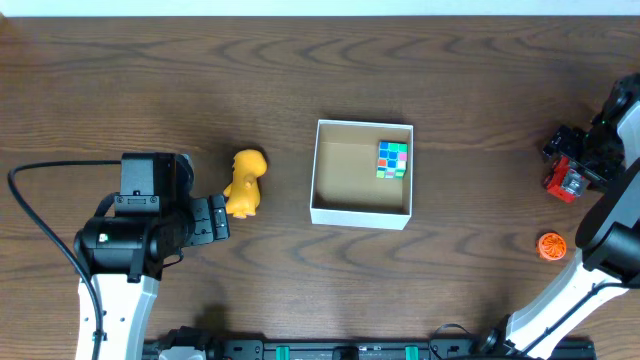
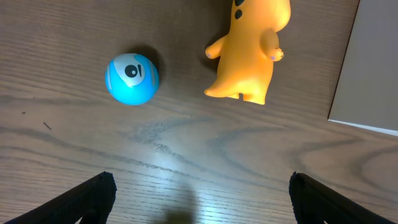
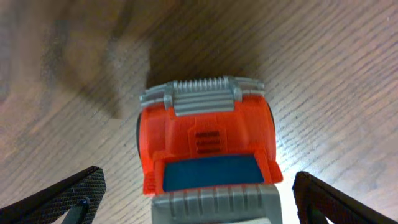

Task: Pack container
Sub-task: 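Lower the right gripper and grasp the red fire truck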

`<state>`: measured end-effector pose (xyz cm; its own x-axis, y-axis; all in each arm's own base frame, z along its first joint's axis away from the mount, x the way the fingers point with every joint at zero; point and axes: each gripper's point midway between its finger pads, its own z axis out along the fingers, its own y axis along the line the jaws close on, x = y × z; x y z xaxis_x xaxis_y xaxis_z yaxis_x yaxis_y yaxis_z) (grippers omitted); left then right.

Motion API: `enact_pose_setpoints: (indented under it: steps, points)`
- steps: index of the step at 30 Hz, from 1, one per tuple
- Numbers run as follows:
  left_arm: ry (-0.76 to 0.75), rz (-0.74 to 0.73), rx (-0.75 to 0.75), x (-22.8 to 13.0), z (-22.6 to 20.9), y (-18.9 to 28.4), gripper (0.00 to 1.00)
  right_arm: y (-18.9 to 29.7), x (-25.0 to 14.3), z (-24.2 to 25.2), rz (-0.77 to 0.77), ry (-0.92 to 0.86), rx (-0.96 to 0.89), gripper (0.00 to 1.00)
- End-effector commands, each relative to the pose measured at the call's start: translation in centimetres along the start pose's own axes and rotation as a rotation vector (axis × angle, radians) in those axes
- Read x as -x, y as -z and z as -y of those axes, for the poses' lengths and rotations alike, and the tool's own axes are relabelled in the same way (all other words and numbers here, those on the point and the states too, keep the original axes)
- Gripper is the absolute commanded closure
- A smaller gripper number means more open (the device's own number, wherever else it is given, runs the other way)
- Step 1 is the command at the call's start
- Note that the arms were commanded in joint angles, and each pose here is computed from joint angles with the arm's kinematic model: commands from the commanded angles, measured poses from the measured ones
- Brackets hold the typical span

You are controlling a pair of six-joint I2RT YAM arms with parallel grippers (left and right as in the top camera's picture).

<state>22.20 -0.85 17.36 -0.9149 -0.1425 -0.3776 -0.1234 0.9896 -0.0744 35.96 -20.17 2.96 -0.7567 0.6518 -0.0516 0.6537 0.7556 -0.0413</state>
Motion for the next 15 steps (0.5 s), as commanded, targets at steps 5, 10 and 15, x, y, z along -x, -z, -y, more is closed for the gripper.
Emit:
enact_pose_setpoints:
  steps: [5,10,15]
  points:
    - [-0.003,0.018,-0.002,0.5,0.0,0.5,0.09,-0.9,-0.1,0.0,-0.001,0.020,0.004,0.01]
    - [-0.003,0.017,-0.002,0.5,0.0,0.5,0.09,-2.0,-0.5,-0.3,-0.002,0.038,0.022,0.01]
    - [-0.003,0.017,-0.002,0.5,0.0,0.5,0.09,-2.8,-0.8,-0.4,0.001,0.042,0.031,0.01]
